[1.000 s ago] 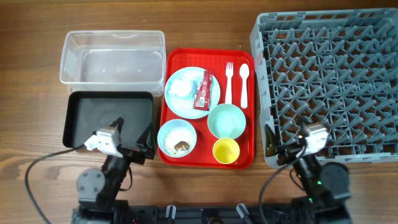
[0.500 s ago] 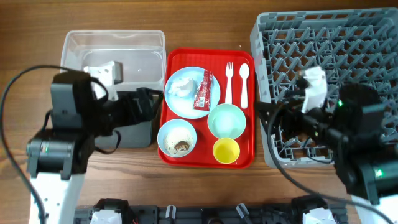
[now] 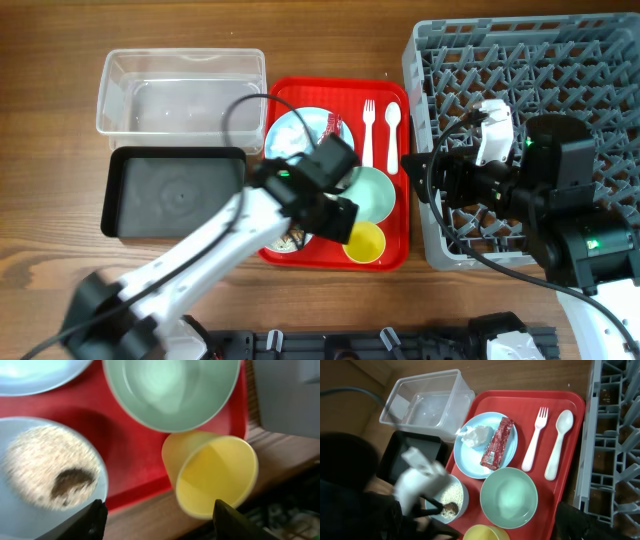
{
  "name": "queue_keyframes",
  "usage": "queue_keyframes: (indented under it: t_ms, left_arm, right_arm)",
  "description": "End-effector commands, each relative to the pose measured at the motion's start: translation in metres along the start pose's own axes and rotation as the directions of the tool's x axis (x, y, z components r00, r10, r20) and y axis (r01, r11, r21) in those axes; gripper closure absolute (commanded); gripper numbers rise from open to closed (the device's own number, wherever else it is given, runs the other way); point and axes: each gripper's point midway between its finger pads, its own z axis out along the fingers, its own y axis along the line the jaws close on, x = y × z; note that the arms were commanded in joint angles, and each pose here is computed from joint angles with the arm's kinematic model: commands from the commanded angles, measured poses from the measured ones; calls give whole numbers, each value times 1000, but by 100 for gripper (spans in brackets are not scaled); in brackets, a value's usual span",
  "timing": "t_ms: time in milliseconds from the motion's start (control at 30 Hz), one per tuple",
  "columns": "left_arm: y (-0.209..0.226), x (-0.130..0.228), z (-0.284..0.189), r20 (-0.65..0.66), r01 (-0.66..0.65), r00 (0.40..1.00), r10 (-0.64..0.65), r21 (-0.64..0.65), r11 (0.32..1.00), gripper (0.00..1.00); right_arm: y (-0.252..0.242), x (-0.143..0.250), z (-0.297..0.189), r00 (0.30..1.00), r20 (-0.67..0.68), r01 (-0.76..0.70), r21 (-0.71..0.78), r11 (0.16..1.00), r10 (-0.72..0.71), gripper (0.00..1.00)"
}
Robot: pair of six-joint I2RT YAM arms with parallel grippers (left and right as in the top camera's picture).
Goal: Sort waste into correct bins and load items into the dishwasher rack
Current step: 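Grasp the yellow cup with the left gripper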
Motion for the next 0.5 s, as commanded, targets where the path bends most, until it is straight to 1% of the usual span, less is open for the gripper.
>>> queue_keyframes:
  t_ms: [0, 100, 200, 233, 267, 367, 433, 467]
  left_arm:
    - [-12, 2, 40, -55, -44, 998, 42, -41, 998, 35]
    - [-20, 7, 60, -86, -73, 994, 69, -49, 996, 45]
    - [-18, 10, 67, -107, -74, 992, 68, -59, 995, 96]
    - [-18, 8, 64, -100, -70, 993, 64, -57, 996, 96]
    - [-17, 6, 60, -96, -61, 994, 56, -53, 997, 96]
    - [-19, 6, 28, -116, 1, 993, 0, 8, 1000, 96]
    - [-20, 4, 1, -125, 44, 992, -33, 88, 995, 96]
    - [-24, 0, -15, -120, 55, 992, -35, 169, 984, 96]
  right_arm:
    - [1, -8, -5, 1000, 27, -11, 12, 1000, 11, 1]
    - [0, -8, -5, 1000, 26, -12, 13, 1000, 12, 1]
    - [0, -8, -5, 1000, 26, -12, 13, 1000, 11, 2]
    - [0, -8, -5, 1000, 26, -11, 13, 1000, 11, 4]
    - [0, -8, -5, 1000, 26, -11, 13, 1000, 10, 5]
    - [0, -7, -5, 1000, 20, -13, 13, 1000, 13, 7]
    - [0, -4, -5, 1000, 11, -17, 14, 1000, 17, 11]
    - [3, -3, -5, 1000, 6, -16, -1, 1000, 16, 15]
